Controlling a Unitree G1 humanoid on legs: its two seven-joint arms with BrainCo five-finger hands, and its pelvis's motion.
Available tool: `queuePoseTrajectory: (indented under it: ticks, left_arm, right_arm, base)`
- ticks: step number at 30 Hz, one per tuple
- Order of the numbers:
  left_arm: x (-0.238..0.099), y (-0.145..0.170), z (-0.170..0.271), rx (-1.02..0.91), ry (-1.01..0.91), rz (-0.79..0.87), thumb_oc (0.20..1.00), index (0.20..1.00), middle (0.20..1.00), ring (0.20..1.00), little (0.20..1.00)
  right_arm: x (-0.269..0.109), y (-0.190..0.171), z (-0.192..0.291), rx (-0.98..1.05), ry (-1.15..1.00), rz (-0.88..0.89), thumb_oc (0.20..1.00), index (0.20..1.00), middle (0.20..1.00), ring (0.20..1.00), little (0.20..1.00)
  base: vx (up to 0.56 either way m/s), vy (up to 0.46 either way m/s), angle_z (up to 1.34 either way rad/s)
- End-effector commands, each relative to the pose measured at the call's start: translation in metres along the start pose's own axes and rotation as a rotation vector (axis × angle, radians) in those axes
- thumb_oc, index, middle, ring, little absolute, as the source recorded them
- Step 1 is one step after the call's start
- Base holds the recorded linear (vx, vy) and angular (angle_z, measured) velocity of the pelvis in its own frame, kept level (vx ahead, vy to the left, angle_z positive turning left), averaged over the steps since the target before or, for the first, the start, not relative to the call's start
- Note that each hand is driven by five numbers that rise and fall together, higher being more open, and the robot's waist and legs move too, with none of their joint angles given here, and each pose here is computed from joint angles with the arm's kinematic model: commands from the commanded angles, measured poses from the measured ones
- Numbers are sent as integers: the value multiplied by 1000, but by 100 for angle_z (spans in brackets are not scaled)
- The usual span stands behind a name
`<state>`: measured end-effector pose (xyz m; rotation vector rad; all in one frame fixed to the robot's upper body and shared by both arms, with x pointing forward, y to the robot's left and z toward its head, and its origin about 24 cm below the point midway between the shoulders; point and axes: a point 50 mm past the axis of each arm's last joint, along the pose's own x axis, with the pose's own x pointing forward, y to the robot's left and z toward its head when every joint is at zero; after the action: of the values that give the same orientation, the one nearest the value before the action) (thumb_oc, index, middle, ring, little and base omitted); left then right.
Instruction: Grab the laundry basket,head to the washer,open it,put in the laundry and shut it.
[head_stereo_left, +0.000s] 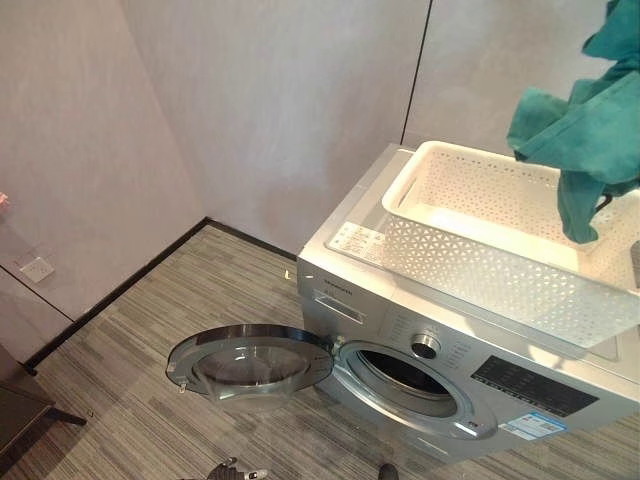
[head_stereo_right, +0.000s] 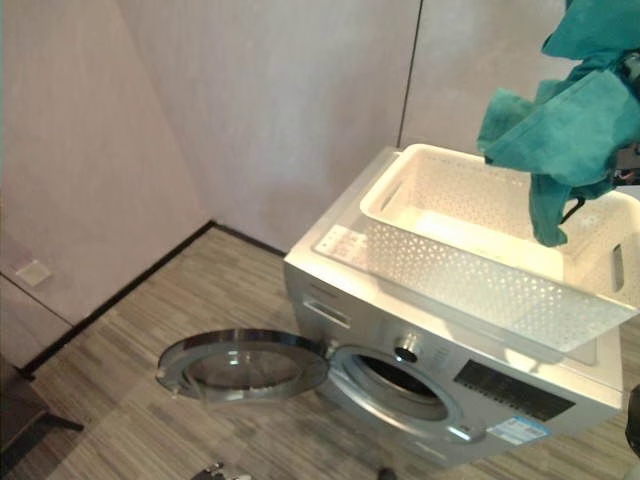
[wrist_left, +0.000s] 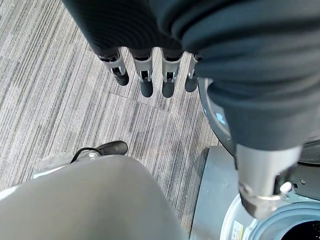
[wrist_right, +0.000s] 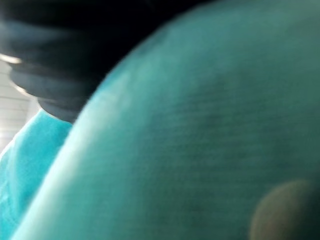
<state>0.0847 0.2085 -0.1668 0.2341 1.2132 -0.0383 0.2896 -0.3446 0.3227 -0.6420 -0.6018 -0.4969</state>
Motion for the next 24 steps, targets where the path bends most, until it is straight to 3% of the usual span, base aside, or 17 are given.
queuePoseTrajectory:
  ticks: [1,4,11,15,17,24]
  left_arm:
    - [1,11,6,62,-7,33,1000,1000,1000,1000,1000]
    - [2,15,10,59,-25,48,1000,1000,1000,1000,1000]
    - [0,21,5,55,-7,64,1000,1000,1000,1000,1000]
    - [-2,29,-6,16,24,94,1000,1000,1000,1000,1000]
    - [-5,33,-18,-58,55,119,1000,1000,1000,1000,1000]
    - [-7,38,-24,-91,64,141,1000,1000,1000,1000,1000]
  right_arm:
    - [3,-22,32,-8,-172,-115,200,200,200,200,200]
    - [-7,-40,50,-66,-260,-176,200,200,200,200,200]
    - [-29,-66,43,-206,-233,-241,200,200,200,200,200]
    - [-39,-97,36,-417,-156,-355,200,200,200,200,200]
    - [-53,-110,17,-500,-57,-382,200,200,200,200,200]
    - [-110,-112,-59,-504,267,-332,200,200,200,200,200]
  base:
    - [-11,36,-4]
    - [-13,67,-1]
    - [-15,51,-9]
    - [-17,44,-33]
    - [-29,43,-26]
    - [-14,6,-44]
